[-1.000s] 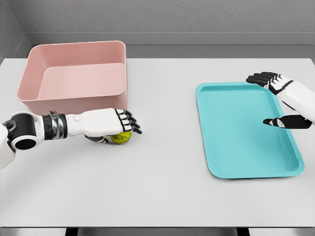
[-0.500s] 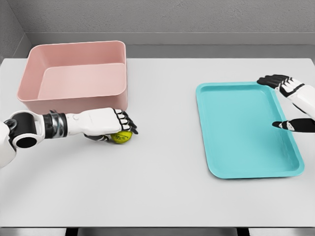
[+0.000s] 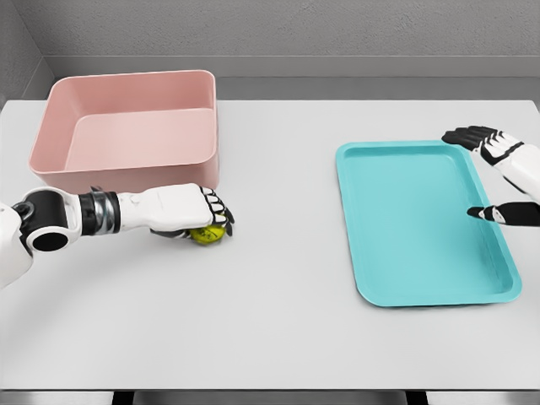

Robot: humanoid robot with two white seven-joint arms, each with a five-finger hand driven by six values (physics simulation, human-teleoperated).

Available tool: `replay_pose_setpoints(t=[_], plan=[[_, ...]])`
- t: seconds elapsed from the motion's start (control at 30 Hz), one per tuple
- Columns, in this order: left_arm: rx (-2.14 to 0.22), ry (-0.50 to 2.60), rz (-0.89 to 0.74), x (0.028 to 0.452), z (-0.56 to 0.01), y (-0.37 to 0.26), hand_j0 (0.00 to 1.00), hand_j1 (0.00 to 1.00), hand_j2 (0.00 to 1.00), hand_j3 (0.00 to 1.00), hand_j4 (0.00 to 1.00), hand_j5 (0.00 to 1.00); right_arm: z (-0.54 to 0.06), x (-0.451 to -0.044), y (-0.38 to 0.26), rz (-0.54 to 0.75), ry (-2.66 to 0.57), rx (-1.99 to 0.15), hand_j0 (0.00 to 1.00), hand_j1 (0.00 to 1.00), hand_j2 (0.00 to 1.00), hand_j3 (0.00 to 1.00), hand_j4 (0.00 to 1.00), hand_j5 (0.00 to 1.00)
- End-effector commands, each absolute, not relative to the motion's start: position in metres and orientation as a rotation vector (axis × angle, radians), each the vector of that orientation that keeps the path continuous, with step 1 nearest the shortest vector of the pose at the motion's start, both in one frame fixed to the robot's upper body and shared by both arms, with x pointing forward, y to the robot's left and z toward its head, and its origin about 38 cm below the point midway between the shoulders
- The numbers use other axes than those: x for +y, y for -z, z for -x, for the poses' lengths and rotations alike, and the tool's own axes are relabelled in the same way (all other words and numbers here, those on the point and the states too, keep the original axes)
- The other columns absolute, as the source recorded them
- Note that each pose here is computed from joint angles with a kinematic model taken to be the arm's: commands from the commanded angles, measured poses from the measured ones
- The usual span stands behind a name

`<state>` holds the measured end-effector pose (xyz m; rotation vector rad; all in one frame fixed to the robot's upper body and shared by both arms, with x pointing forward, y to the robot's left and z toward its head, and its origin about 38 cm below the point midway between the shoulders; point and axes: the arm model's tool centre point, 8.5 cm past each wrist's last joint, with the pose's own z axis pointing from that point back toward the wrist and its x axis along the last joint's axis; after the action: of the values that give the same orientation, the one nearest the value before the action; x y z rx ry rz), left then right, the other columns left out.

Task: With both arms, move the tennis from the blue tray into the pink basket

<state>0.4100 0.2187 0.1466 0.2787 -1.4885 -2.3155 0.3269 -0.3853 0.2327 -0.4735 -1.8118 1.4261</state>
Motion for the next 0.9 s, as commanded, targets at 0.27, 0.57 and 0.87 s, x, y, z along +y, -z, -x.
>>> replay_pose_setpoints(t=[0.27,0.57,0.87], plan=[[-1.556,2.28,-0.257,0.214,-0.41,-0.164,0.64,0.64,0.64,0.64,0.64,0.64,-0.327,-0.386,-0.234,0.471,-1.419,-1.815,1.0,1.0,1.0,1.0,1.0,1.0],[-1.619,2.232,-0.255,0.218,-0.414,-0.188,0.64,0.64,0.64,0.64,0.64,0.64,-0.327,-0.386,-0.234,0.471,-1.419,-1.815,1.0,1.0,1.0,1.0,1.0,1.0],[-1.655,2.192,-0.28,0.226,-0.423,-0.213,0.64,0.64,0.64,0.64,0.64,0.64,-0.326,-0.386,-0.233,0.47,-1.42,-1.815,1.0,1.0,1.0,1.0,1.0,1.0]])
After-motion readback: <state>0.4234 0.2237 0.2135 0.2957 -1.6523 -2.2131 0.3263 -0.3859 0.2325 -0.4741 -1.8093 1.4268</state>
